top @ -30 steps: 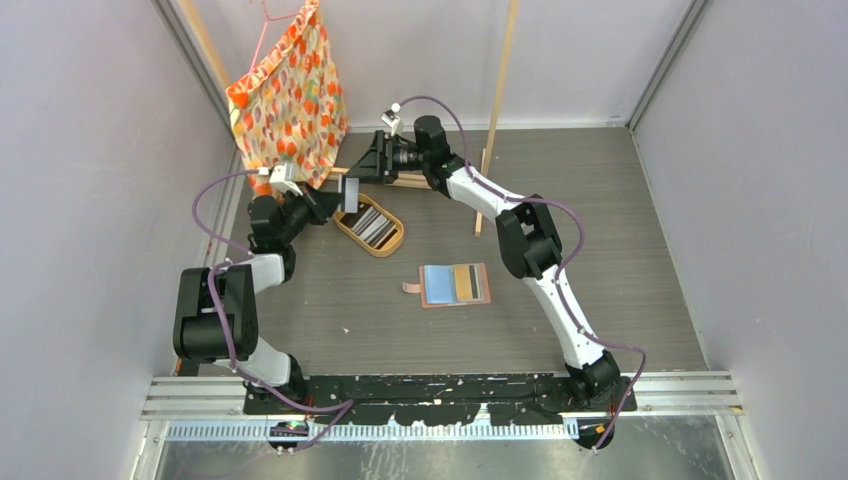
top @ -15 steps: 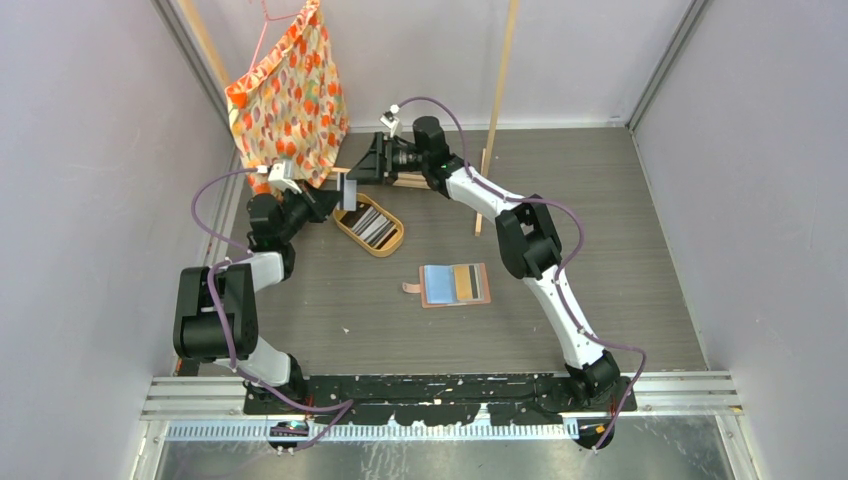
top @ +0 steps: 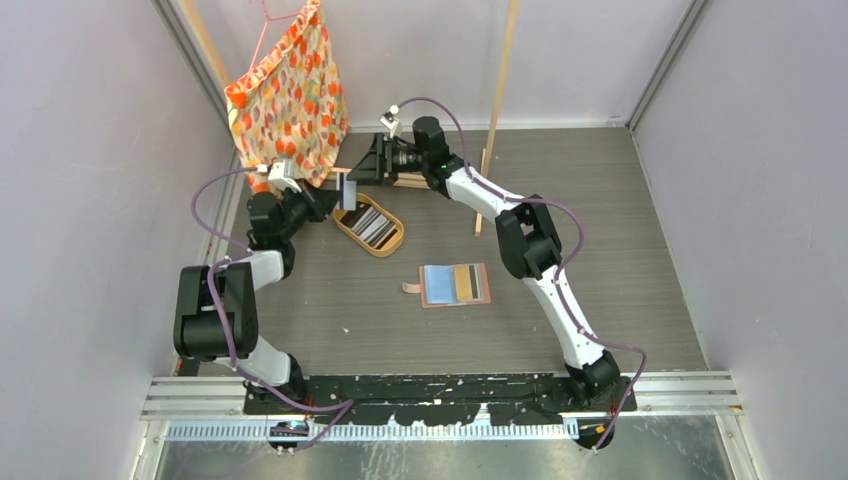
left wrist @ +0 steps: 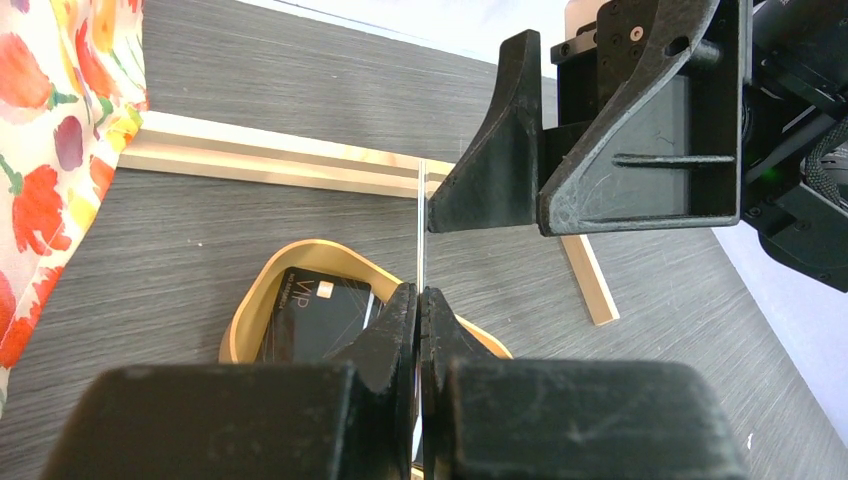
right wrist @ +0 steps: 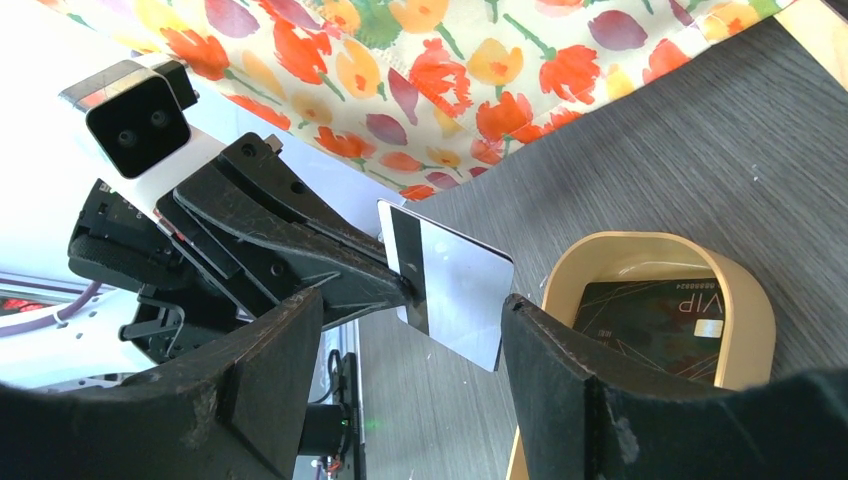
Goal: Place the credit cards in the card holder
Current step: Place the credit card in the storage box.
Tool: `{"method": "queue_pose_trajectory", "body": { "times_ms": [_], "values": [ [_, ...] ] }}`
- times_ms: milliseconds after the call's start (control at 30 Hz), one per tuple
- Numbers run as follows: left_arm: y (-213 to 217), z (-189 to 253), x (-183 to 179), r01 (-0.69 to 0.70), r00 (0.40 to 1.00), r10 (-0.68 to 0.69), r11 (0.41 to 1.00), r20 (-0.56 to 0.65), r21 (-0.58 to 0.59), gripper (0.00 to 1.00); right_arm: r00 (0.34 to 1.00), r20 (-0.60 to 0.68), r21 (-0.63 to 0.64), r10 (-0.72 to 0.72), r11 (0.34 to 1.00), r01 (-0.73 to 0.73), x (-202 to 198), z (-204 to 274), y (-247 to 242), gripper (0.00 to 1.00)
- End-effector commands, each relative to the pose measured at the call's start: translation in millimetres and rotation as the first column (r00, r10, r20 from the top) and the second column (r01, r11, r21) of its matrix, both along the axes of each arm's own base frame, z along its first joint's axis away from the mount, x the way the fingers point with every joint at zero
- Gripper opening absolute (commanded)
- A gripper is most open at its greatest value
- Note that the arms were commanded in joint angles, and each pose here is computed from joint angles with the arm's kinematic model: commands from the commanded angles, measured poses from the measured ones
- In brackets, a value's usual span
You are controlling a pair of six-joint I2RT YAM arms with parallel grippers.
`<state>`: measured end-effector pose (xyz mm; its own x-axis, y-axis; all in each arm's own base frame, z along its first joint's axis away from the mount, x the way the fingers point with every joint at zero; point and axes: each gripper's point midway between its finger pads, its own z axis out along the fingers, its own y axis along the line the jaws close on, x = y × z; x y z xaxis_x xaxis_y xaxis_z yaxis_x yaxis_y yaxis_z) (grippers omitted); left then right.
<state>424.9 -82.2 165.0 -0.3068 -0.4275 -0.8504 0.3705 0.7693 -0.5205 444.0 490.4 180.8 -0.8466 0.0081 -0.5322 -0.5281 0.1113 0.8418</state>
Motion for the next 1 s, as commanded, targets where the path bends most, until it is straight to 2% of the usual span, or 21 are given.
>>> {"method": "queue_pose_trajectory", "body": {
  "times_ms": [0,267,500,600,967],
  "values": [
    [3,16,9,0.001,0.998,-0.001,1.0,0.055,0.006,0.0,0.991,0.13,0.094,0.031,0.995,-0.044,-11,70,0,0.7],
    [0,19,7,0.022,0.997,-0.022,1.0,0.071,0.004,0.0,0.993,0.119,0.024,-0.013,1.0,0.01,-1,54,-1,0.71],
    [-2,20,7,0.034,0.996,-0.035,0.999,0.078,0.003,0.0,0.993,0.121,0.033,-0.01,0.999,0.006,-2,56,0,0.71],
    [-2,20,7,0.034,0.996,-0.034,0.999,0.078,0.003,0.0,0.991,0.126,-0.012,-0.033,0.999,0.035,3,48,-2,0.72],
    [-4,20,8,0.048,0.996,-0.048,0.999,0.077,0.002,0.0,0.991,0.134,0.046,0.023,0.998,-0.03,-12,62,6,0.7]
  ]
}}
